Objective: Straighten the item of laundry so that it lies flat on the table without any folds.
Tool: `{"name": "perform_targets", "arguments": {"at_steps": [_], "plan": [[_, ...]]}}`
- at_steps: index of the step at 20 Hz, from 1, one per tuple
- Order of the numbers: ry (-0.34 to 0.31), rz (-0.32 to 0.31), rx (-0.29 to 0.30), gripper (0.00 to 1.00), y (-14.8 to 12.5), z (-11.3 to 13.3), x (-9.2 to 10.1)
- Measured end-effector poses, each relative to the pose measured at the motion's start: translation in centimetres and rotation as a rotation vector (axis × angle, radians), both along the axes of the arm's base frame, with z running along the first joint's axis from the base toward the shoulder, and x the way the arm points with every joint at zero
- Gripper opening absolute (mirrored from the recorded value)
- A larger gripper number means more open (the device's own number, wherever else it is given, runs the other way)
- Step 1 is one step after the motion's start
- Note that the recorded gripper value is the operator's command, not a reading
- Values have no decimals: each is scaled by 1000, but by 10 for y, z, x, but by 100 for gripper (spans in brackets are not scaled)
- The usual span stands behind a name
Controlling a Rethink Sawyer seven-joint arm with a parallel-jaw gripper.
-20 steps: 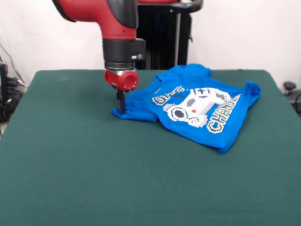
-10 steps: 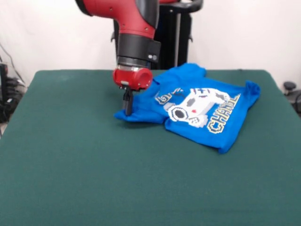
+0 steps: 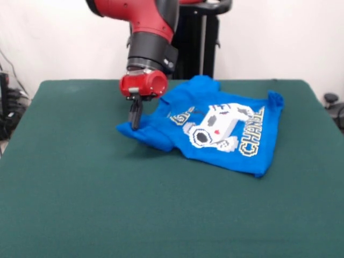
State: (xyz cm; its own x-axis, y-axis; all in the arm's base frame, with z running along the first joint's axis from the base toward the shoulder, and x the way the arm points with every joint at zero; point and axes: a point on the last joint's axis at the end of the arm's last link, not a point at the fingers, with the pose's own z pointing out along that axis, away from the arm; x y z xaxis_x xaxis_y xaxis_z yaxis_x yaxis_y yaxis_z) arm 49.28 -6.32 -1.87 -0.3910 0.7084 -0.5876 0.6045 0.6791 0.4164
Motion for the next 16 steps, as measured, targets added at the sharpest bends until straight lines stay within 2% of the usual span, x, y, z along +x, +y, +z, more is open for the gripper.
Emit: {"name": "perform_targets", "arguments": {"at_steps": [4,11,12,16], "plan": [[-79,15,-18,0,-6,-3,4],[-174,44,-26,0,-3,-12,9],[-209,52,-28,0,-1,-14,8],[-283,69,-32,0,6,-15,5]]}}
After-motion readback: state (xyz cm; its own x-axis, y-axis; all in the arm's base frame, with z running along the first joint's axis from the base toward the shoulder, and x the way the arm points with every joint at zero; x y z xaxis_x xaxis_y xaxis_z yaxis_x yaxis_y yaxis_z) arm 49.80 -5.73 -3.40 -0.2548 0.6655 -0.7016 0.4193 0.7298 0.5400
